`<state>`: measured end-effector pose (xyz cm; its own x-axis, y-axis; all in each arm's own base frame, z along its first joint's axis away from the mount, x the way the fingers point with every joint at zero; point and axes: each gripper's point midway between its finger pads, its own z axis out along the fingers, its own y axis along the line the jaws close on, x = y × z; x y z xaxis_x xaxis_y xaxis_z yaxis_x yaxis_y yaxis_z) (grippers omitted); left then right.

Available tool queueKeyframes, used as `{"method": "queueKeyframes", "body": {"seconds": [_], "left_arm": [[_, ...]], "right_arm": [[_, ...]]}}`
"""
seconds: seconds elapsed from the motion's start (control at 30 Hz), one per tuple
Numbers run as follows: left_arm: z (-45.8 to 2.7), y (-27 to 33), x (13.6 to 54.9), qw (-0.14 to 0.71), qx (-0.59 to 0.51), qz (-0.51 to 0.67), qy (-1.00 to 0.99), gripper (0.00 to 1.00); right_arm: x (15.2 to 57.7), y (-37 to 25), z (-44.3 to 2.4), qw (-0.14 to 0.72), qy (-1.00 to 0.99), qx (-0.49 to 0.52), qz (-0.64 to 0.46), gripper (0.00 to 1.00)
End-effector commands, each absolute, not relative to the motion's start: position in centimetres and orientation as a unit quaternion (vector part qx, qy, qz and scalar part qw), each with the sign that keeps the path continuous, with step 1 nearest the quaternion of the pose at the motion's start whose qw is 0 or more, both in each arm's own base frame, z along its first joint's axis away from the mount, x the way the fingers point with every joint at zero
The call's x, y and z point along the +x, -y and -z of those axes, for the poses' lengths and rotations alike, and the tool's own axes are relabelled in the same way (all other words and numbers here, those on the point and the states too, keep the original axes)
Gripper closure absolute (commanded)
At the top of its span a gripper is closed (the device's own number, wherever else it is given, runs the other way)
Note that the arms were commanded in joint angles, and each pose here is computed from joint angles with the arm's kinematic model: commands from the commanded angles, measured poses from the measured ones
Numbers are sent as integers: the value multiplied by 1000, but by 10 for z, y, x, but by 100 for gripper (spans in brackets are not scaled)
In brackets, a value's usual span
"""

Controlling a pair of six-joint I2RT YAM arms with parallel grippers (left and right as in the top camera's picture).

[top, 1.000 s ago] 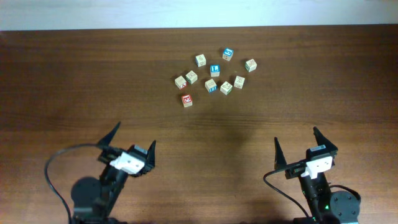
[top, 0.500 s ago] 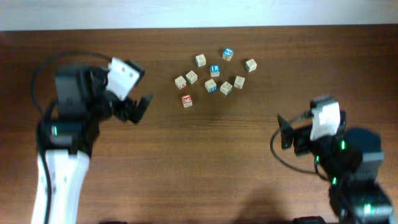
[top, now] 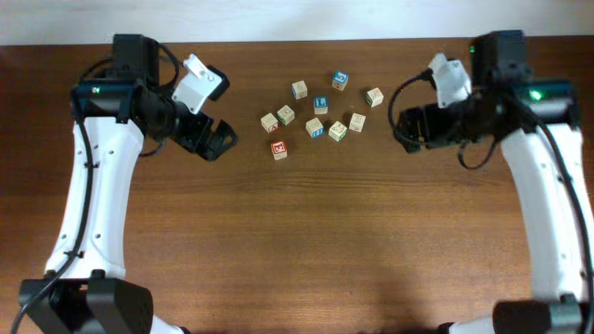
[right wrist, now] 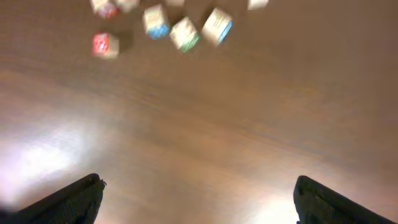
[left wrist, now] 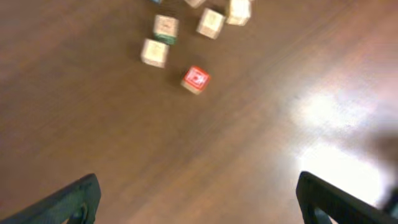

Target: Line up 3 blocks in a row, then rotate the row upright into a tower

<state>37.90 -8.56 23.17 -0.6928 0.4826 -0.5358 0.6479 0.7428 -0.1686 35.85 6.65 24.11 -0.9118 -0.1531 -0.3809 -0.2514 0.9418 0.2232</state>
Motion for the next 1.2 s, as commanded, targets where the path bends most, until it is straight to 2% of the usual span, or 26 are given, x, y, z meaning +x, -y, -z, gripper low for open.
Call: {"method": "queueKeyframes", "body": {"seconds": [0.0, 0.13, 0.17, 0.27, 0.4, 0.47, 0.57, 0.83, 0.93, 1.07, 1.17], "left_arm": [[-251, 116, 357, 229, 316, 283, -876, 1], [-253, 121, 350, 220, 313, 304, -873, 1], [-254, 121, 352, 225, 314, 302, -871, 1], [-254, 118, 363, 232, 286, 294, -882, 1], [-237, 54, 414, 249, 21, 117, -961, 1], [-240, 37, 428, 274, -48, 63, -958, 1], [-239, 25, 441, 292, -90, 39, -952, 1], [-223, 24, 451, 283, -95, 32, -954, 1], [-223, 24, 451, 282, -95, 32, -954, 1], [-223, 24, 451, 282, -95, 32, -954, 1], [-223, 24, 451, 282, -95, 32, -954, 1]], "right_arm": [[362, -98, -241, 156, -954, -91, -241, 2], [367, -105, -235, 141, -952, -65, -265, 0], [373, -102, -234, 143, -955, -36, -257, 7], [389, -83, -226, 163, -968, 35, -187, 11], [426, -81, -227, 235, -961, 100, -108, 13], [446, -92, -221, 259, -956, 99, -97, 14], [467, -103, -199, 262, -955, 101, -98, 15], [507, -110, -102, 219, -961, 146, -85, 28], [511, -110, -82, 213, -962, 155, -72, 30], [518, -120, -65, 219, -962, 149, -60, 44], [520, -133, -55, 222, -963, 138, -61, 46]]}}
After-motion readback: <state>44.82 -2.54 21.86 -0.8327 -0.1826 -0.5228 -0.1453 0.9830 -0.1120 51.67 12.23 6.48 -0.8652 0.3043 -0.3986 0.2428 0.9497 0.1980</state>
